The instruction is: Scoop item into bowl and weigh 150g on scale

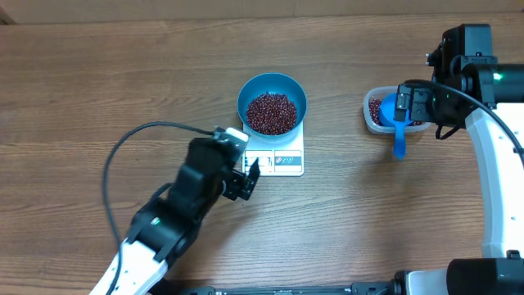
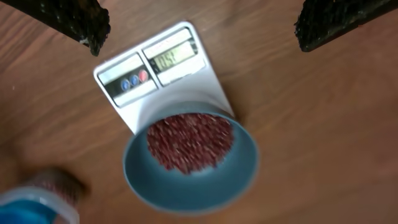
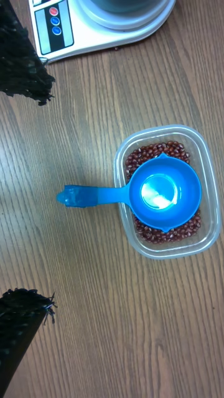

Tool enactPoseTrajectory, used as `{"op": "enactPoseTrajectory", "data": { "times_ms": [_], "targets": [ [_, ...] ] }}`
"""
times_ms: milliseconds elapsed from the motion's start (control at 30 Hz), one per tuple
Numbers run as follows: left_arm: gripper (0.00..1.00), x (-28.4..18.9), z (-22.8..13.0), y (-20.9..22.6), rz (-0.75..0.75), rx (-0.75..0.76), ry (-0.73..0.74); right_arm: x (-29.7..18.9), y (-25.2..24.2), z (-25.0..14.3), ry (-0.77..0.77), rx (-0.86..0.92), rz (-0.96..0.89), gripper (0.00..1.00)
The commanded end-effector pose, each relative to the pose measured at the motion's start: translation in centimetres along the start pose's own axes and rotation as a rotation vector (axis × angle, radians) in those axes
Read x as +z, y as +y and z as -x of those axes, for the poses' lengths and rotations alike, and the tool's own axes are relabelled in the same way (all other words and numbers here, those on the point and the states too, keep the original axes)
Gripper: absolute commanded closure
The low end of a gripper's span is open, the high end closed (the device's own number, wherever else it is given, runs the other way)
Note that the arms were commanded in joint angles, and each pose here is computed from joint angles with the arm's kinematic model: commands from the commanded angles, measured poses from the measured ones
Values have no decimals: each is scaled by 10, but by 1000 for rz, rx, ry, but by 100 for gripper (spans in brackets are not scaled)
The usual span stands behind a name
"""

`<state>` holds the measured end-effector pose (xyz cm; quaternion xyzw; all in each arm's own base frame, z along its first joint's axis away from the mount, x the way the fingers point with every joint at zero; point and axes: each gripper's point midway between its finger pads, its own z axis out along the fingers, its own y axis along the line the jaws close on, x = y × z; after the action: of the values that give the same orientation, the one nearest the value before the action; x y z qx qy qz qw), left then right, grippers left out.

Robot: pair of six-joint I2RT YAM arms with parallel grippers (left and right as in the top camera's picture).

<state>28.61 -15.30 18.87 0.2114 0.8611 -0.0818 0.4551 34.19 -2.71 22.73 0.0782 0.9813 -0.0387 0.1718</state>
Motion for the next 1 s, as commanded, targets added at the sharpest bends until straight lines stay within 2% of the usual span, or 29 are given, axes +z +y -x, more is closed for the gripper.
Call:
{"op": "enactPoseTrajectory", "data": {
  "times_ms": [0,133,333,567,667,867,967],
  "targets": [
    [0,-28,25,18,50,5,-118,-9,-1,7,-37,-11,-2,0],
    [0,-54,31,34,94,-27,-206,-9,-1,7,-37,-11,-2,0],
    [1,-78,17,66,195,-93,-328,-9,-1,7,-37,-11,-2,0],
    [0,-97,14,90,259,-185,-664,-9,-1,7,-37,-11,-2,0],
    [1,-99,4,98,294,-206,-760,-9,-1,7,-37,-11,-2,0],
    [1,-99,-27,115,362,-277,-835,-9,-1,7,-37,-11,-2,0],
    [0,-98,-39,122,389,-312,-800,-9,-1,7,-37,-11,-2,0]
  ]
}}
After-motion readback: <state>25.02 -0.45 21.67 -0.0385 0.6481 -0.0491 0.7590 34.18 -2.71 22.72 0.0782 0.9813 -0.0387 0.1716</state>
